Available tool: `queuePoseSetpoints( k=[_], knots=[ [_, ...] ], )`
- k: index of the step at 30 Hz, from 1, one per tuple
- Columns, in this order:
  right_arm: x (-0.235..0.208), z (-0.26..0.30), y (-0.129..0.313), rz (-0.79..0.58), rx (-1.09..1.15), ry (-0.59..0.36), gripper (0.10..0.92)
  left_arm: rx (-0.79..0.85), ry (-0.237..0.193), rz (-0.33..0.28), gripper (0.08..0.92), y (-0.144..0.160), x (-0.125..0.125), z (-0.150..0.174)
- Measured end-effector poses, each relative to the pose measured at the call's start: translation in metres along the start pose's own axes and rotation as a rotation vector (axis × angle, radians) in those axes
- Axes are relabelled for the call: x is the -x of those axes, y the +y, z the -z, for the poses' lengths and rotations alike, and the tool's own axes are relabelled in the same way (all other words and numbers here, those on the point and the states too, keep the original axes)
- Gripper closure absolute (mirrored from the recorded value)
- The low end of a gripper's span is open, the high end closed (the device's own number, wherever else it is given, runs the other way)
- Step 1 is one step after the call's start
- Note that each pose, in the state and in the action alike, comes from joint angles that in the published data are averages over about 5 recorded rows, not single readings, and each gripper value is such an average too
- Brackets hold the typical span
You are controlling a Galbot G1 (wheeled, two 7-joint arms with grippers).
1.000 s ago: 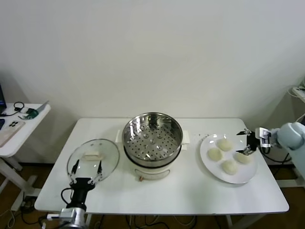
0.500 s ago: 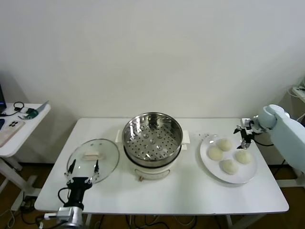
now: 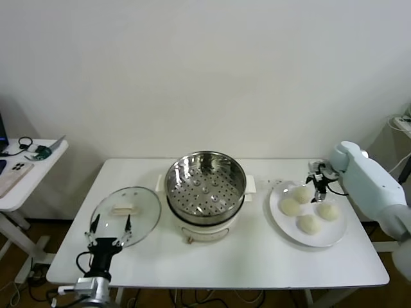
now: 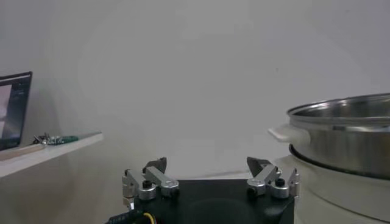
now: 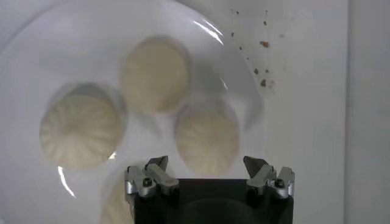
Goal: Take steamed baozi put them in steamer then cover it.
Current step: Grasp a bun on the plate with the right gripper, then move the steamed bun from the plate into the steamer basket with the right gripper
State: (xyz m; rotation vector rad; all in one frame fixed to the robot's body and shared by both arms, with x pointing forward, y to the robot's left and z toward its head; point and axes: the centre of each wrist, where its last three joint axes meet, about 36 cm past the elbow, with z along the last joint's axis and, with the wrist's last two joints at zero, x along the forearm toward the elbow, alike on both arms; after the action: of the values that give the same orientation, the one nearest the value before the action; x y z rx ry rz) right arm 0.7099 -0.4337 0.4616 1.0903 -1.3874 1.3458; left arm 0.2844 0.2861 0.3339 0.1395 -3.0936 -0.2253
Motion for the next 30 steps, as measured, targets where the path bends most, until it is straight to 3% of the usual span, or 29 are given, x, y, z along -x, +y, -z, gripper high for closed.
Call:
queuePoseSetpoints(
  k=[11, 20, 30],
  knots=[
    [0.012, 0.01, -0.002, 0.006, -0.028, 0.024, 0.203, -0.007, 0.005, 0.001, 0.177, 0.0, -0.002, -0.002],
    [0.013, 0.014, -0.005, 0.003, -0.048, 0.042, 0.283, -0.01, 0.004, -0.002, 0.177, -0.001, -0.003, -0.002],
    [0.004, 0.013, -0.01, -0.011, -0.066, 0.036, 0.3, -0.012, 0.004, 0.001, 0.177, -0.002, -0.006, -0.002]
  ],
)
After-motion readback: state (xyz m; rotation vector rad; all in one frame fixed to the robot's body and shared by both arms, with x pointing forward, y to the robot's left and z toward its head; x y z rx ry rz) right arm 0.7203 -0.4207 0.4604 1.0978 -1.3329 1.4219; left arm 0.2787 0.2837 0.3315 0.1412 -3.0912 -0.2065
